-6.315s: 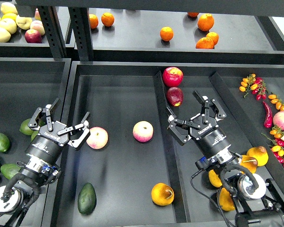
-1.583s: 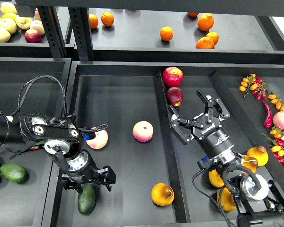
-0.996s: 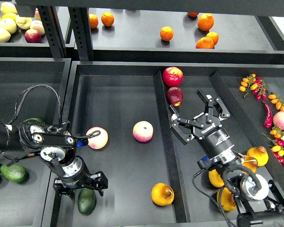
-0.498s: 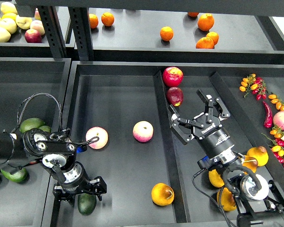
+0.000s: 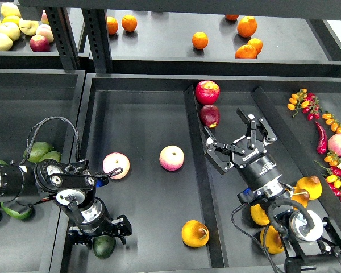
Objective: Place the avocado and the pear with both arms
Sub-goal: 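Lower the left gripper and close it on the green avocado, then lift the avocado with the left gripper toward the avocado bin, then lower the avocado among the other avocados and open the left gripper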
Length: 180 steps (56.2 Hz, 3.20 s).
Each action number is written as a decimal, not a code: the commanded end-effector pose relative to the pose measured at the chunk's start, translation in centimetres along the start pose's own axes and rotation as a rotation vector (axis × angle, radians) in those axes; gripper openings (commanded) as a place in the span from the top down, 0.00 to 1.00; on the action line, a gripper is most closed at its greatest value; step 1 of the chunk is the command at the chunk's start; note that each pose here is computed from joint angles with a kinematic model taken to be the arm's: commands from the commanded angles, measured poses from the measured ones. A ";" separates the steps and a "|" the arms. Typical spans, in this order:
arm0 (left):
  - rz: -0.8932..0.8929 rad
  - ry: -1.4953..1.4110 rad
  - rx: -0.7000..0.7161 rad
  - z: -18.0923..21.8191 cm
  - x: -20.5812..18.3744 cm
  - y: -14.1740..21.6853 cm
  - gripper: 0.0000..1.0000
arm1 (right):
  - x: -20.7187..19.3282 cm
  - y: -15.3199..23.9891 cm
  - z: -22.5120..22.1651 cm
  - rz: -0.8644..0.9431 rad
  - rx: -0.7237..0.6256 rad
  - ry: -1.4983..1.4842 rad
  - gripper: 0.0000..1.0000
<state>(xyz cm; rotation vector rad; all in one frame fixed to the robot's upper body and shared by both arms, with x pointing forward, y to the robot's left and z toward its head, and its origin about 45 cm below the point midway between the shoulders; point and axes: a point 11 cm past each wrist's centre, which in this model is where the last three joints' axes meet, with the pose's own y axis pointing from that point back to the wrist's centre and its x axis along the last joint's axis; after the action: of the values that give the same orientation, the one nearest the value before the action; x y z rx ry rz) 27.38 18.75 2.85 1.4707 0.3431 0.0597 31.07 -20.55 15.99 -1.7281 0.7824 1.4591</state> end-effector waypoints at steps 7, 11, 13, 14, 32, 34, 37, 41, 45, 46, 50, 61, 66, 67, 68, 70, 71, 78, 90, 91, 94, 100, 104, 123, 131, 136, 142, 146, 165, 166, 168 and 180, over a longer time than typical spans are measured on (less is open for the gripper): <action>0.004 0.006 -0.004 0.0 0.2 0.1 0.22 | 0.0 0.0 0.0 0.000 -0.001 0.000 0.00; 0.000 0.010 -0.005 0.0 0.0 -0.1 0.25 | 0.0 0.0 0.0 0.000 -0.001 0.000 0.00; -0.001 0.011 -0.005 -0.1 0.0 -0.2 0.27 | 0.0 0.0 0.0 0.000 -0.001 0.000 0.00; -0.001 0.012 -0.005 -0.1 0.0 -0.2 0.28 | 0.0 0.0 0.0 0.000 -0.001 0.000 0.00; 0.007 0.034 -0.023 0.0 0.5 0.1 0.57 | 0.0 0.0 0.0 0.000 0.001 0.000 0.00; 0.011 0.041 -0.028 0.1 0.7 0.2 0.59 | 0.0 0.0 0.0 0.000 0.001 0.000 0.00; 0.012 0.044 -0.034 0.1 0.7 0.3 0.61 | 0.1 0.0 0.0 0.002 -0.001 0.001 0.00; 0.014 0.048 -0.035 0.1 0.9 0.4 0.63 | 0.1 0.0 0.0 0.001 0.001 0.000 0.00; 0.016 0.043 -0.037 0.3 0.9 0.6 0.65 | 0.1 0.0 0.0 0.002 0.000 -0.001 0.00; 0.017 0.043 -0.039 0.3 1.0 0.7 0.65 | 0.1 0.0 0.0 0.002 0.000 -0.001 0.00; 0.036 0.040 -0.055 1.0 1.6 1.6 0.65 | 0.2 0.1 0.0 0.004 0.000 0.000 0.00; 0.101 0.069 -0.110 1.7 4.2 4.7 0.65 | 0.1 0.1 0.0 -0.001 0.002 0.001 0.00; 0.125 0.073 -0.134 2.2 5.0 6.1 0.65 | 0.1 0.1 0.0 -0.003 0.002 0.002 0.00; 0.133 0.073 -0.137 2.3 5.3 6.5 0.65 | 0.0 0.1 0.0 -0.004 0.002 0.002 0.00; 0.142 0.075 -0.142 2.3 5.6 6.9 0.65 | 0.0 0.1 0.0 -0.004 0.002 0.002 0.00; 0.157 0.079 -0.146 2.2 6.1 7.6 0.65 | 0.0 0.1 0.0 -0.004 0.002 0.002 0.00; 0.168 0.084 -0.152 2.2 6.5 8.2 0.65 | 0.0 0.1 0.0 -0.004 0.002 0.002 0.00; 0.234 0.129 -0.183 1.5 8.8 11.4 0.65 | 0.0 0.1 -0.1 -0.006 0.003 0.003 0.00; 0.292 0.227 -0.165 -3.5 10.9 13.7 0.65 | -1.0 -0.1 -0.5 -0.035 0.016 0.011 0.00; 0.299 0.237 -0.162 -4.1 11.0 13.9 0.65 | -1.0 -0.1 -0.5 -0.035 0.016 0.011 0.00; 0.309 0.262 -0.152 -5.5 11.3 14.2 0.65 | -1.0 -0.1 -0.6 -0.036 0.019 0.010 0.00; 0.326 0.315 -0.126 -8.8 11.7 14.6 0.65 | -1.2 0.0 -1.2 -0.043 0.035 0.016 0.00; 0.327 0.336 -0.110 -10.2 11.6 14.4 0.65 | -1.2 0.1 -1.3 -0.042 0.038 0.016 0.00; 0.325 0.390 -0.031 -15.5 10.7 13.1 0.64 | -2.0 0.3 -2.4 -0.063 0.073 0.028 0.00; 0.314 0.393 -0.017 -16.0 10.4 12.4 0.64 | -2.2 0.3 -2.6 -0.069 0.077 0.032 0.00; 0.316 0.395 -0.008 -16.4 10.3 12.3 0.64 | -2.2 0.3 -2.7 -0.074 0.080 0.035 0.00; 0.319 0.411 0.002 -17.4 10.2 12.4 0.64 | -2.3 0.4 -2.7 -0.075 0.082 0.036 0.00; 0.319 0.416 0.012 -18.0 10.1 12.3 0.64 | -2.3 0.3 -2.7 -0.077 0.082 0.037 0.00; 0.308 0.442 0.046 -19.9 9.4 11.2 0.64 | -2.4 0.4 -2.8 -0.081 0.085 0.038 0.00; 0.309 0.443 0.046 -20.0 9.4 11.2 0.64 | -2.4 0.4 -2.8 -0.081 0.085 0.038 0.00; 0.311 0.446 0.048 -20.1 9.5 11.2 0.64 | -2.4 0.4 -2.8 -0.083 0.085 0.039 0.00; 0.341 0.465 0.051 -20.4 10.3 11.7 0.63 | -2.5 0.4 -2.8 -0.093 0.085 0.040 0.00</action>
<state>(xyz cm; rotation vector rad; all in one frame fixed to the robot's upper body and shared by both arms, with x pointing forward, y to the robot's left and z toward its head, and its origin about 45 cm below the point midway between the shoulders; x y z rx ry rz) 33.40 41.97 11.00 1.5438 0.4693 0.6597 31.85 -23.13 18.65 -1.7114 0.7672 1.3155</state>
